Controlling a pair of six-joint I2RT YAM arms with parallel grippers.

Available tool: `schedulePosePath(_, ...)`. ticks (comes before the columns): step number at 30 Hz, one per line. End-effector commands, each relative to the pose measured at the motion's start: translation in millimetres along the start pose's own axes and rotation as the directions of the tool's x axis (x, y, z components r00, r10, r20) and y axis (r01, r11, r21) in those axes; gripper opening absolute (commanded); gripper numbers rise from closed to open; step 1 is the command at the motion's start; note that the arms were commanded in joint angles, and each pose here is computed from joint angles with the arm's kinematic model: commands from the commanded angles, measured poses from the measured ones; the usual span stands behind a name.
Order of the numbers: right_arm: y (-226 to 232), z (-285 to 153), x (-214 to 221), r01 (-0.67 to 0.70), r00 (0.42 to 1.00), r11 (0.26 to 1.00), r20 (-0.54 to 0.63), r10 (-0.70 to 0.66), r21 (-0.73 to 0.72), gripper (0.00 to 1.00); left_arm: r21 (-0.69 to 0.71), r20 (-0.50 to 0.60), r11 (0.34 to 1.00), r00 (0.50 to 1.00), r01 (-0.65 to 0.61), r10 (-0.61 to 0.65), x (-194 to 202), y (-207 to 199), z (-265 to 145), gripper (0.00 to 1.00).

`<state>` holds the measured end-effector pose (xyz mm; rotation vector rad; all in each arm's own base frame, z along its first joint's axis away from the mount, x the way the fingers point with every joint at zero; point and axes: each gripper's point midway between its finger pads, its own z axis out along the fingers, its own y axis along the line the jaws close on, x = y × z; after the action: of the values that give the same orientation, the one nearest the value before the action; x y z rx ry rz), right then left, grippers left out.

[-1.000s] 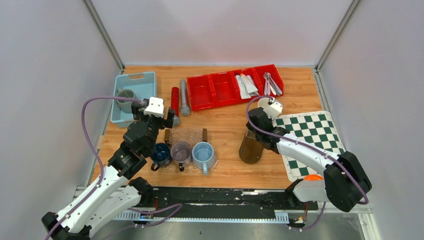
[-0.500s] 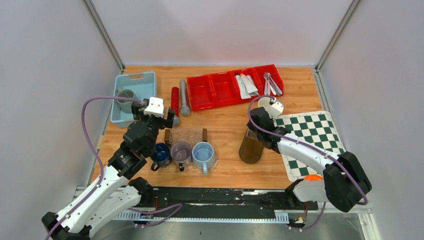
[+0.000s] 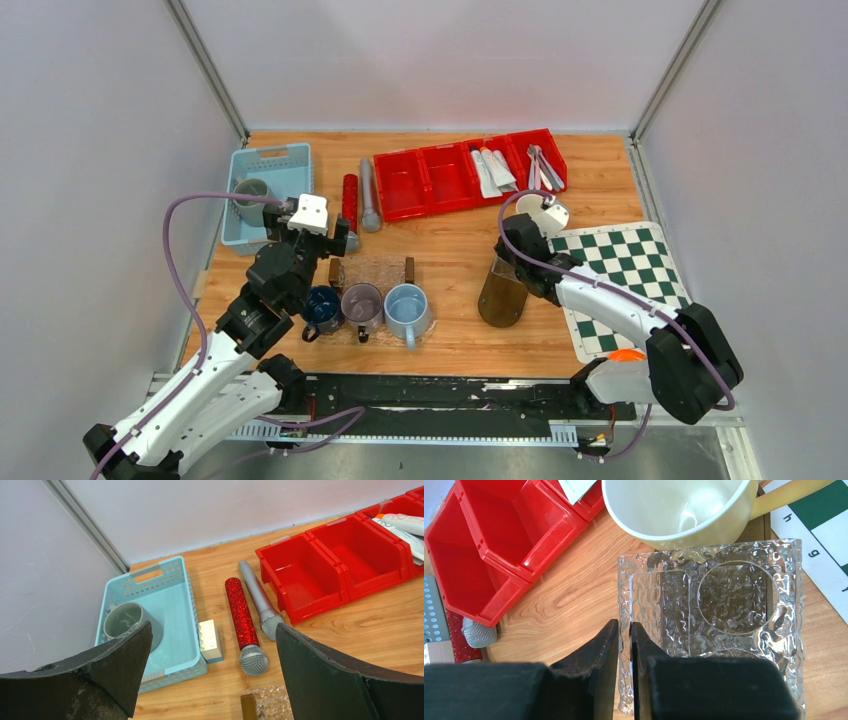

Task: Prepare toiletry sets of a toothbrush and toothpaste on the tray
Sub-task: Place the toothpaste holder on the tray.

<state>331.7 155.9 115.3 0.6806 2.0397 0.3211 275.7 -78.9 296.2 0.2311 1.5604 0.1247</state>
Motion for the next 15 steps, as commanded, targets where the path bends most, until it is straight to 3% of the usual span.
schedulePosePath(1, 10.1, 0.8, -12.3, -0.063, 0.997, 0.998, 0.033, 0.064, -0.025, 0.13, -0.017, 0.039, 1.0, 0.999, 0.014, -0.014, -10.8, 5.4, -0.5, 1.0)
schedulePosePath(15, 11.6, -1.0, -16.6, -0.034, 0.999, 0.999, 0.032, 0.035, -0.024, 0.23, -0.012, 0.043, 1.0, 0.999, 0.02, -0.019, -11.6, 5.0, -1.2, 1.0)
